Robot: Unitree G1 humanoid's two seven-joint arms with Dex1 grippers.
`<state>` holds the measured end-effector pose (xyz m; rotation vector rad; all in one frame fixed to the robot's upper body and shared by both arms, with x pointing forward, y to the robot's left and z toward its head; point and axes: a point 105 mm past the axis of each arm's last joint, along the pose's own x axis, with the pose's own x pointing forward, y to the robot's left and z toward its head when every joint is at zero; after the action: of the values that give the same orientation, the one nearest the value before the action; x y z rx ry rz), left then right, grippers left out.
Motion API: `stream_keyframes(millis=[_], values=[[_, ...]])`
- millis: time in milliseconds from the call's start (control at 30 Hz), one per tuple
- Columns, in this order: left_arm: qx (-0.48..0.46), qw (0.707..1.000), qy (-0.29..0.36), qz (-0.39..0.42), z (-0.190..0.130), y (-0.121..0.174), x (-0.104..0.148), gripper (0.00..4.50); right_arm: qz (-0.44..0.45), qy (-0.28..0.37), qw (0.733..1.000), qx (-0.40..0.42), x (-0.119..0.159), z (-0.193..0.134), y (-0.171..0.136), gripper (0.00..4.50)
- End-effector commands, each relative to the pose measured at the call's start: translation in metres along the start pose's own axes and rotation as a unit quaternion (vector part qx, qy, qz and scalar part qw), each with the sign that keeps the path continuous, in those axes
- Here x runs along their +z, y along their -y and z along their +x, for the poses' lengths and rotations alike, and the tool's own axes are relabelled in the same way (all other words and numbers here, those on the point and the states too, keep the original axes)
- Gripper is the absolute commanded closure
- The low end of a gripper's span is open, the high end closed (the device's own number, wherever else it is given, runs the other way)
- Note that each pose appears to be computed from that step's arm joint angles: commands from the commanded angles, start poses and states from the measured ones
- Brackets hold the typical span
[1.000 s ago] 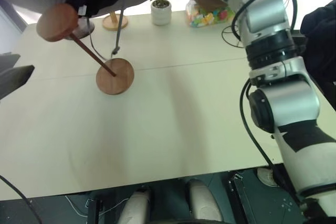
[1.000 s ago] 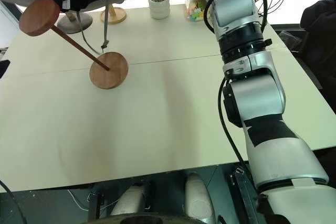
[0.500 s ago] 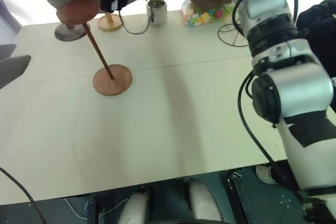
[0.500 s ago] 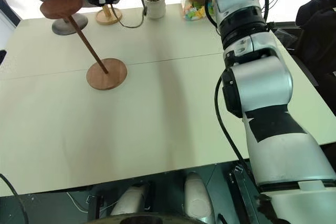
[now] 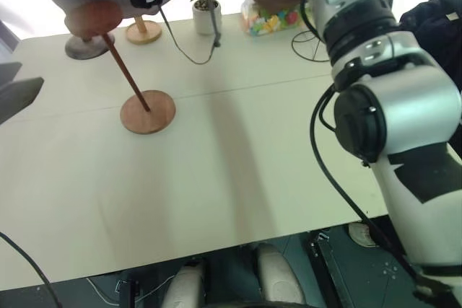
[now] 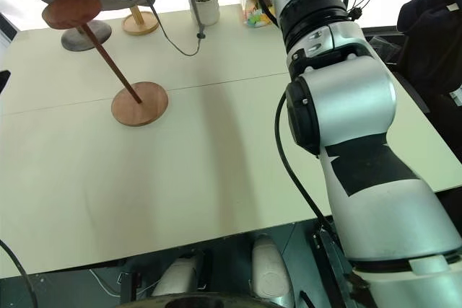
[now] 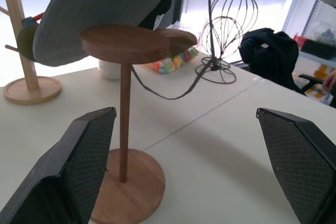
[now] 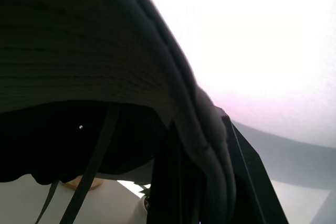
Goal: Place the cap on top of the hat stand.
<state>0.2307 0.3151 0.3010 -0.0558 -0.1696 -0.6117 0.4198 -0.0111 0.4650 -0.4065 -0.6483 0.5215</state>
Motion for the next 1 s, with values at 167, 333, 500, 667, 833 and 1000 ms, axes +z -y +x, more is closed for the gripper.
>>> stream_keyframes(millis=[167, 333, 500, 667, 833, 1000], values=[[0.025, 0.999, 0.027, 0.029, -0.019, 0.008, 0.017, 0.0, 0.019, 0.097, 0.995, 0.0, 0.067, 0.013, -0.016, 4.46], [0.049, 0.997, 0.04, 0.034, -0.028, 0.006, 0.021, 0.0, 0.033, 0.109, 0.993, 0.013, 0.075, 0.017, -0.029, 4.46], [0.073, 0.996, 0.048, 0.032, -0.037, 0.003, 0.022, 0.0, 0.048, 0.114, 0.991, 0.054, 0.068, 0.02, -0.057, 4.46], [0.09, 0.991, 0.093, 0.02, -0.05, -0.001, 0.039, 0.0, 0.059, 0.117, 0.986, 0.106, 0.048, 0.015, -0.083, 4.46], [0.102, 0.986, 0.13, 0.013, -0.071, -0.003, 0.063, 0.0, 0.043, 0.135, 0.979, 0.143, 0.022, -0.002, -0.108, 4.46], [0.125, 0.982, 0.143, 0.014, -0.078, -0.016, 0.075, 0.0, -0.023, 0.168, 0.977, 0.131, 0.004, -0.036, -0.119, 4.46]])
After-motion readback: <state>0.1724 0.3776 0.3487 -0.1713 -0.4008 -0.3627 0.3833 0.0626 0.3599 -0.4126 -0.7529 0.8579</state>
